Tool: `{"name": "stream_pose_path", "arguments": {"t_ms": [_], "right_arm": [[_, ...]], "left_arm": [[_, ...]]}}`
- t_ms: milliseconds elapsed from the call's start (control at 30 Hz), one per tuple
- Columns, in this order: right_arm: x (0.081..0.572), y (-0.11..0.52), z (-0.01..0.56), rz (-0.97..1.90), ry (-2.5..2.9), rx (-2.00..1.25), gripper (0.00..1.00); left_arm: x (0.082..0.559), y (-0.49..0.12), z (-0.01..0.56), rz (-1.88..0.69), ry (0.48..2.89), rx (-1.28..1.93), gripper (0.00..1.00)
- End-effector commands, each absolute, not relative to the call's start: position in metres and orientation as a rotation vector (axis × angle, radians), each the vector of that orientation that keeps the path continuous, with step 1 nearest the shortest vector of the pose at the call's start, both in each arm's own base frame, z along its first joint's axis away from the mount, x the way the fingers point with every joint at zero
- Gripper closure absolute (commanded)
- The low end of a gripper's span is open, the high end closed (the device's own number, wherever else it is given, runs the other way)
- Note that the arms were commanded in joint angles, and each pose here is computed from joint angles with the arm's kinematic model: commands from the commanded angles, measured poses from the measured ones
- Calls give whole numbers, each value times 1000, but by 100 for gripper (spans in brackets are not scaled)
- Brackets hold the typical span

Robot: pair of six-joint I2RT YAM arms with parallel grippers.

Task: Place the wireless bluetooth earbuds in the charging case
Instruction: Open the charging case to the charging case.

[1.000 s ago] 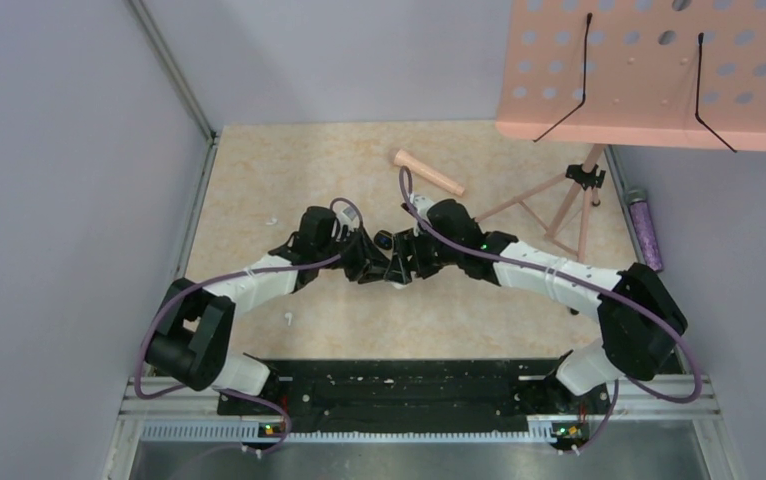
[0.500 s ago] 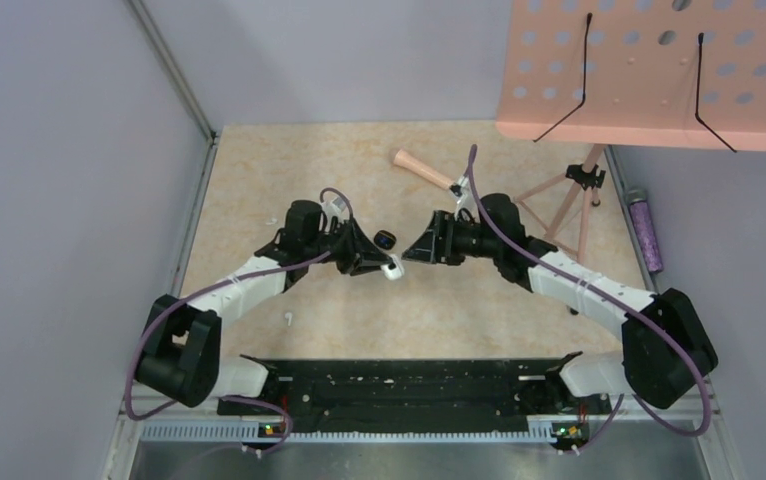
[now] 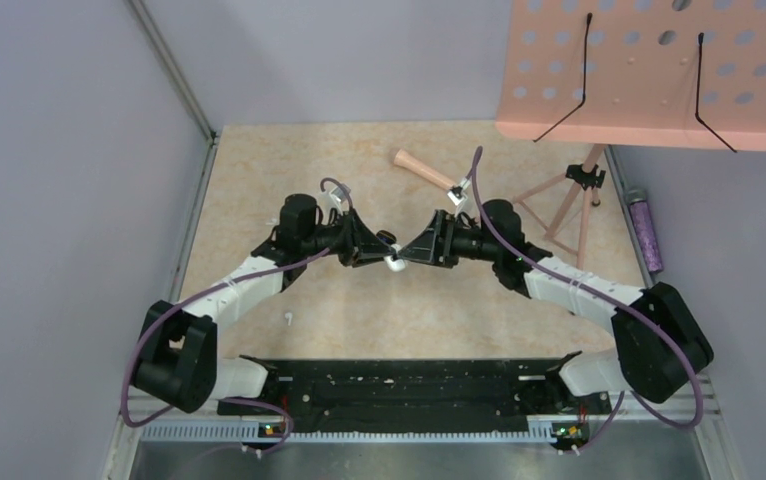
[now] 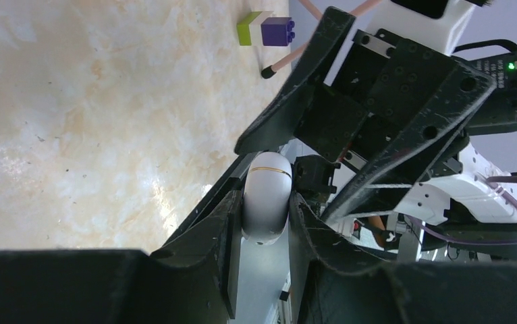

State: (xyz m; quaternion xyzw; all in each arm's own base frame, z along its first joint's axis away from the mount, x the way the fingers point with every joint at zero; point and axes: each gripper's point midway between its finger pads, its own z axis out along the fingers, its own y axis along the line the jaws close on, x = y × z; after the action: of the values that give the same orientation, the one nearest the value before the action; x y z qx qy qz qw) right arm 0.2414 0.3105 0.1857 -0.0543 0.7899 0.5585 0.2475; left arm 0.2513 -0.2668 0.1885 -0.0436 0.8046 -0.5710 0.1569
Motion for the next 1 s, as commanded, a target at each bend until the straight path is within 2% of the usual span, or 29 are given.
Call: {"name": "stream_pose_path", "arguments": {"t_ms": [0,100,400,800,967], "right_arm": [[252,310,186,1542,2106,-109,34],[252,313,189,1594,2083,-109,38],[224,309,223,1970,1852,-194,59],[208,308,251,2171,1692,-289,57],[206,307,255,2245,1641,-288,63]], "left_arm": [[250,-270,232,-1701,2153,15,100],[247,-271,237,-1718,2138,44,100],[235,-273,247,-1795,2088,172,100],[219,-274,266,-1857,2020,359,100],[217,-274,269,-1860,2015,379,100]]}}
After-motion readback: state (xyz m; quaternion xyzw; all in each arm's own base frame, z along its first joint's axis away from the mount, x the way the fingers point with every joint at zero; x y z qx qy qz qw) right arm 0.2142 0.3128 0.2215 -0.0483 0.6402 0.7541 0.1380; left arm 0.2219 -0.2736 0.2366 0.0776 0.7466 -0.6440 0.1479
